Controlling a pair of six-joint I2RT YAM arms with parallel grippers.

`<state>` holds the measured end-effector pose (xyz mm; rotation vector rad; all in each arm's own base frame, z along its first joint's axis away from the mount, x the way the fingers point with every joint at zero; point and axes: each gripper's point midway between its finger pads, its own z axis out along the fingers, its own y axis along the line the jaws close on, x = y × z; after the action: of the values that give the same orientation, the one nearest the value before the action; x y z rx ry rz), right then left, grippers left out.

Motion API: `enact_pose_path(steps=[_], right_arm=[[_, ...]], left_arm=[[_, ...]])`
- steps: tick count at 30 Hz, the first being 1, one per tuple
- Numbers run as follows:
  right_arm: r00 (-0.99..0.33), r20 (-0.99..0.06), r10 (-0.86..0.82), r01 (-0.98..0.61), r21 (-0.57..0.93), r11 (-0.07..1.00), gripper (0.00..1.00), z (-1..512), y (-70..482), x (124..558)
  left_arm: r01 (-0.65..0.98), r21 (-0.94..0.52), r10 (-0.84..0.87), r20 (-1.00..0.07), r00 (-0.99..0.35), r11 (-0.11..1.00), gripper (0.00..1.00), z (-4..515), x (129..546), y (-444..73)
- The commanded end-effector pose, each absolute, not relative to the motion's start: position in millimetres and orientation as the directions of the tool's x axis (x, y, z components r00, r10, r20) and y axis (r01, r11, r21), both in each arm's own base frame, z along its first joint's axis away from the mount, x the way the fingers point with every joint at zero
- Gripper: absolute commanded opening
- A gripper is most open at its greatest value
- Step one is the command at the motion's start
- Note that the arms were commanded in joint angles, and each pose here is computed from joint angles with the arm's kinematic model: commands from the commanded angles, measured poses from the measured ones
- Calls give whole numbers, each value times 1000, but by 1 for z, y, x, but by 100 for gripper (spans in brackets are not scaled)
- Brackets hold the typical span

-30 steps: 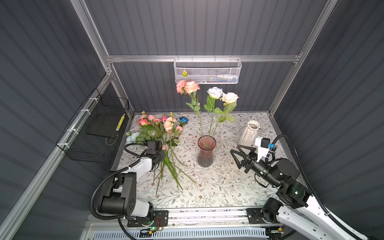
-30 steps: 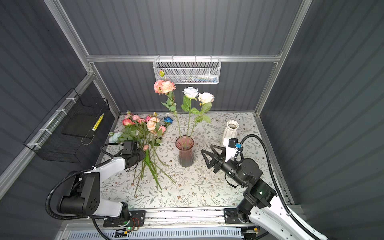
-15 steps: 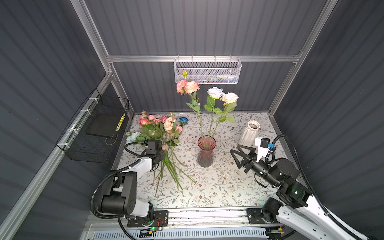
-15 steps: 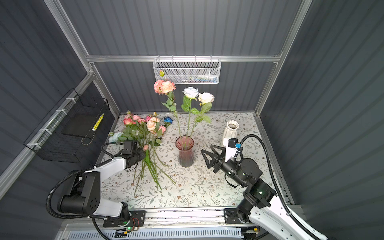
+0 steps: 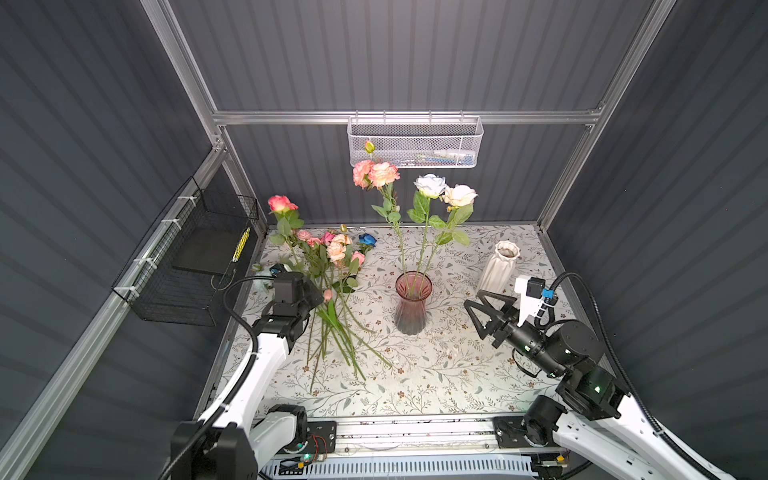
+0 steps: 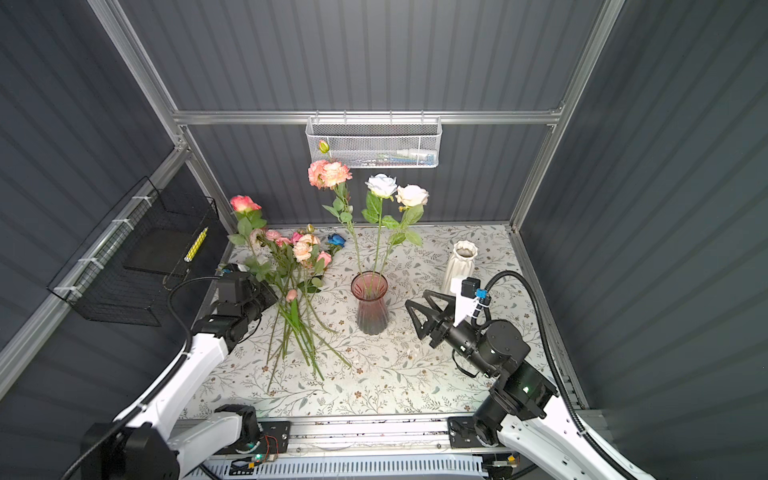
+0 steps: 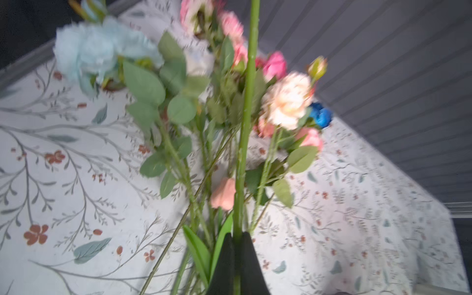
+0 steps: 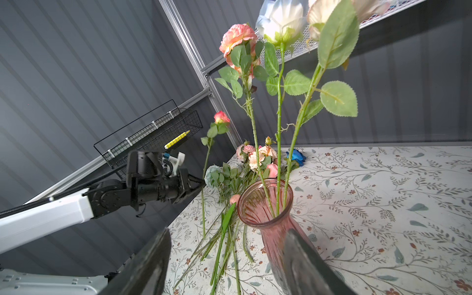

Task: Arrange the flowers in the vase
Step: 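Grasp a pink rose stem in the bouquet with left and lift it, then carry the pink rose over the pink vase and lower it in with left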

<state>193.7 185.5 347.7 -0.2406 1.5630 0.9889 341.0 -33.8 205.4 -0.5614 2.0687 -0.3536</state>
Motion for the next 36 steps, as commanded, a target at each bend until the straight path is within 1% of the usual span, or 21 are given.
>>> enact_pose_path(steps=[1,6,9,13,16,20,25,29,36], right_arm=[[-227,-893,390,-656,436,616,71,367,179,190],[-213,-893,396,-655,431,620,71,373,177,190],[-206,-893,400,-655,430,622,72,376,175,190],[-203,-892,404,-652,431,624,71,378,174,189],[-199,-892,405,-649,430,627,72,380,172,189],[-193,-893,407,-646,428,632,72,383,170,188],[-181,-889,420,-643,430,634,71,387,164,185],[-176,-886,430,-651,432,624,71,390,162,180],[-180,-886,426,-659,431,616,71,390,162,178]], left_arm=[[-97,-492,-485,-772,-411,865,0,272,329,-57],[168,-544,-489,-825,-283,822,0,371,310,-104],[314,-547,-502,-837,-216,776,0,417,300,-132],[471,-495,-499,-857,-127,730,0,457,289,-173],[545,-439,-485,-872,-68,714,0,470,284,-203],[600,-362,-442,-897,-16,714,0,473,285,-246],[578,-255,-349,-936,55,775,0,458,298,-281],[522,-185,-264,-961,82,833,0,433,311,-293],[465,-143,-202,-976,79,874,0,390,326,-299]])
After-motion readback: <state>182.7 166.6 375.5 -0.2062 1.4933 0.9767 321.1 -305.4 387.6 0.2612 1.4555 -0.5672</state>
